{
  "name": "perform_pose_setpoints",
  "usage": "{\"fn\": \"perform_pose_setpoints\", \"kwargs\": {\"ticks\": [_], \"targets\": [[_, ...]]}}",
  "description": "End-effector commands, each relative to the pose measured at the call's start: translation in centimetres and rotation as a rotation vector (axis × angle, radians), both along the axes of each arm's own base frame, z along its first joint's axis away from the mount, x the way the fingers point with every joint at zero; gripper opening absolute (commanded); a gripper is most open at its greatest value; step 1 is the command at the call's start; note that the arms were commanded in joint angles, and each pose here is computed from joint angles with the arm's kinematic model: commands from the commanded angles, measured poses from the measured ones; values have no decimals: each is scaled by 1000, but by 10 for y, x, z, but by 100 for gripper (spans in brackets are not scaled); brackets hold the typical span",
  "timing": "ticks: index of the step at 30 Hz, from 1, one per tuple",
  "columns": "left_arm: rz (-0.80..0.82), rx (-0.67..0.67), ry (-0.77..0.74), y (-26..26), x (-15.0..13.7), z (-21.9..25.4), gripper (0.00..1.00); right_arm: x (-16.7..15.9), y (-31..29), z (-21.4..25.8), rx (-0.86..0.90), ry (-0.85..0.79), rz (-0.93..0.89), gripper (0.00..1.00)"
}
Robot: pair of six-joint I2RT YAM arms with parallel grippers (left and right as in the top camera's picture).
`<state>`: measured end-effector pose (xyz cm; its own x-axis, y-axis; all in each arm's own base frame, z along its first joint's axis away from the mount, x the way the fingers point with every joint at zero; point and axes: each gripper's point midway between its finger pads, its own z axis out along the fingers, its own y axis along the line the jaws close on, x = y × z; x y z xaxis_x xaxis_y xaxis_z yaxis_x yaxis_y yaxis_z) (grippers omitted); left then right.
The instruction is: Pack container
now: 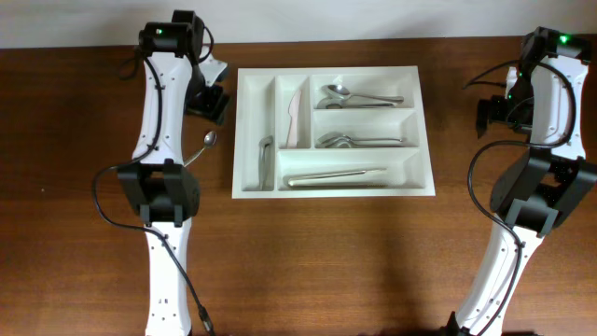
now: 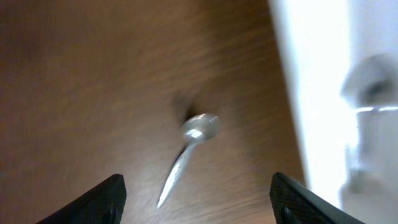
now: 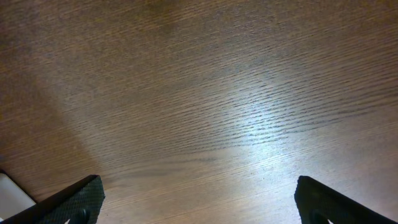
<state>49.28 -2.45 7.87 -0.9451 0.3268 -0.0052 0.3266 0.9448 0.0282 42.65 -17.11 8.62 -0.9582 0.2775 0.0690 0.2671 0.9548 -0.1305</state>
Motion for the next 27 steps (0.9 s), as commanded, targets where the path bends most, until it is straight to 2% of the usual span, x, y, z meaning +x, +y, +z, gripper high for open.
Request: {"fn": "perform_pose_setpoints", "kwargs": {"ticks": [1,6,15,23,27], "targets": [[105,107,22,31,-8,2,76,0,-3,19,-23,-39,-4,99],[125,106,51,30,-13,-5,76,0,-3,19,-23,-39,-4,99],[124,11,72,13,-16,-9,77,0,-3,19,-23,-39,-4,98],[122,21,184,13,-36,-36,79,0,-3,19,-23,-39,-4,99],[122,21,189,13,-37,-40,80,0,-3,19,-23,-39,-4,99]]}}
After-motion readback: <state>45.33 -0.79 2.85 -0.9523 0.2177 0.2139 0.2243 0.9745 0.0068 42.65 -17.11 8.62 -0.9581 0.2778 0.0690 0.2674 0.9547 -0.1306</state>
